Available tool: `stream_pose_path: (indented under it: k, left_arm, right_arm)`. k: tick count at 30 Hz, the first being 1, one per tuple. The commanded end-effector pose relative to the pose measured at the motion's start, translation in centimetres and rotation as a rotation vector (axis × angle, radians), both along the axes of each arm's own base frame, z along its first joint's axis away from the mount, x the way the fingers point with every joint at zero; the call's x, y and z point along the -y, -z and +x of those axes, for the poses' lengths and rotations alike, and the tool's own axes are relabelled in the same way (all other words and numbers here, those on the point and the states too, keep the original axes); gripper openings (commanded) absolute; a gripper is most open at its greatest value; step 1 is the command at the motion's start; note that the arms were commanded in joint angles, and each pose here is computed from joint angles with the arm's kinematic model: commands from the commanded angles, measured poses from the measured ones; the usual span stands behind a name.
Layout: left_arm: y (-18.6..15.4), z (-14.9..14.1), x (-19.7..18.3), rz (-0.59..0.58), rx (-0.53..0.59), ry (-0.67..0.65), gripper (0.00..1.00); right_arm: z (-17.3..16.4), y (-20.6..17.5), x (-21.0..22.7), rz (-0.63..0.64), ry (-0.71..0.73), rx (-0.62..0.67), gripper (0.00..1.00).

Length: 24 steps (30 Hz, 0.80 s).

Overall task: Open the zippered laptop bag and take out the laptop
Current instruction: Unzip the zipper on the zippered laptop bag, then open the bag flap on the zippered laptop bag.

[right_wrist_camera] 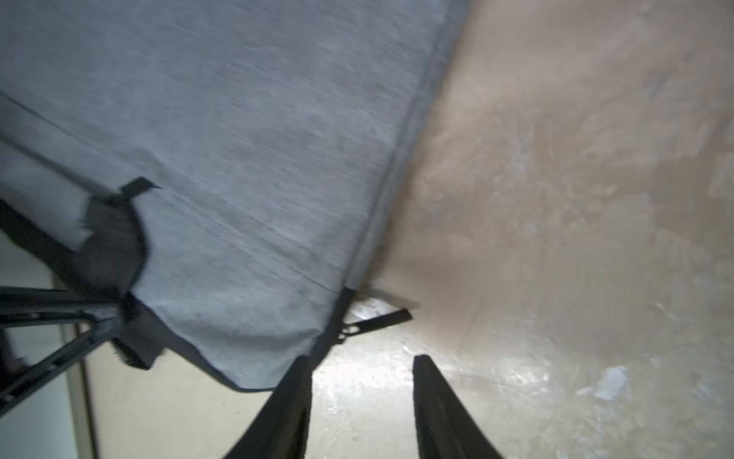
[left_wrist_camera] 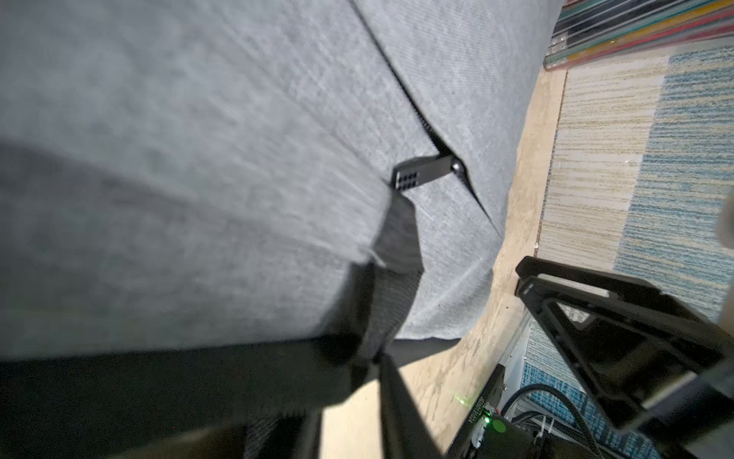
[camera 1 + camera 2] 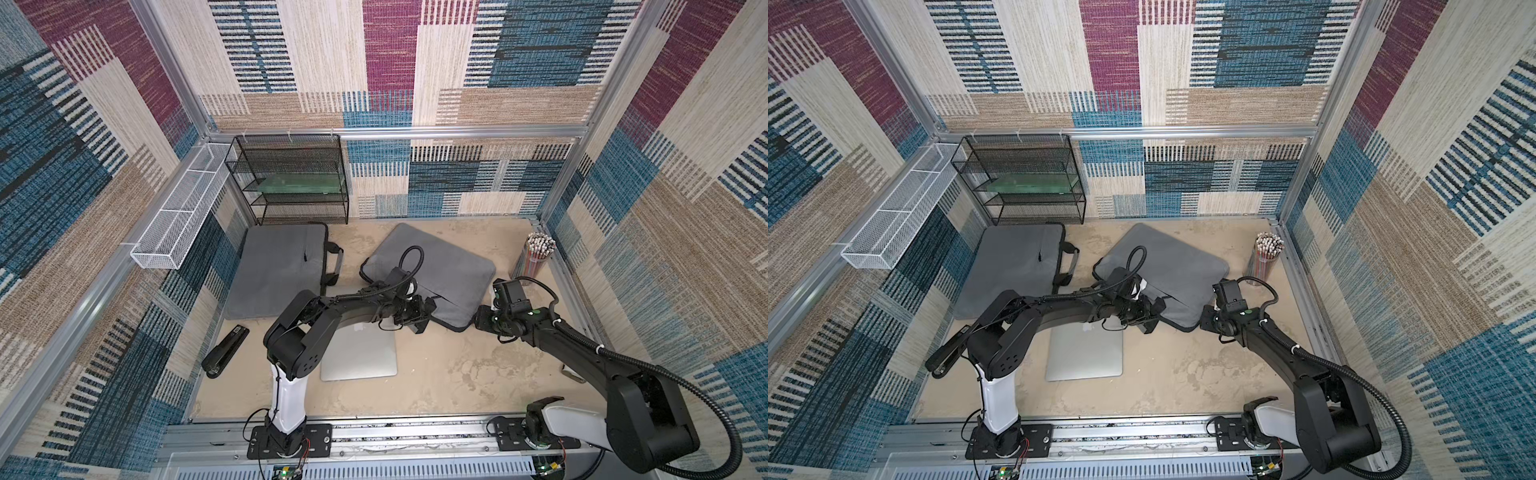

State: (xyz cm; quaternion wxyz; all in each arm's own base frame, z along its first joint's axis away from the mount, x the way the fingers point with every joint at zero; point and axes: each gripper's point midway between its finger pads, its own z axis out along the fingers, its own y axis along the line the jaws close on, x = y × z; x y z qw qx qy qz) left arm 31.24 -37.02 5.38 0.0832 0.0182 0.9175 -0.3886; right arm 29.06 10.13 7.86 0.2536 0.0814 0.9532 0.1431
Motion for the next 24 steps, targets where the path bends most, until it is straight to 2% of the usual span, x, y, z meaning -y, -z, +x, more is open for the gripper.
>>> stream_pose_path:
  k: [1, 5, 9, 10, 15, 18, 24]
  left_arm:
    - [-2.0, 0.3, 0.2, -0.031, 0.035, 0.0, 0.54]
    - [-3.7, 0.9, -1.6, 0.034, 0.096, -0.049, 0.7]
    - [-5.5, 1.9, -6.0, 0.111, 0.169, -0.195, 0.96]
    - [-5.6, 2.0, -7.2, 0.13, 0.179, -0.233, 0.99]
    - [-7.1, 2.3, -14.8, 0.221, 0.239, -0.466, 0.99]
    - [-7.6, 1.8, -19.0, 0.237, 0.268, -0.613, 0.99]
    - [-8.4, 0.8, -23.8, 0.205, 0.335, -0.786, 0.98]
  right_arm:
    - [1.5, -2.5, -1.4, -0.002, -0.024, 0.084, 0.5]
    - [2.8, -4.4, -2.9, -0.038, -0.043, 0.132, 0.52]
    - [4.0, -5.1, -5.1, -0.076, -0.098, 0.154, 0.53]
    - [4.3, -5.1, -5.6, -0.094, -0.108, 0.154, 0.53]
    - [5.4, -4.4, -9.0, -0.208, -0.178, 0.149, 0.6]
    - [5.9, -3.8, -11.4, -0.265, -0.241, 0.15, 0.63]
    - [6.3, -1.5, -14.4, -0.434, -0.34, 0.129, 0.63]
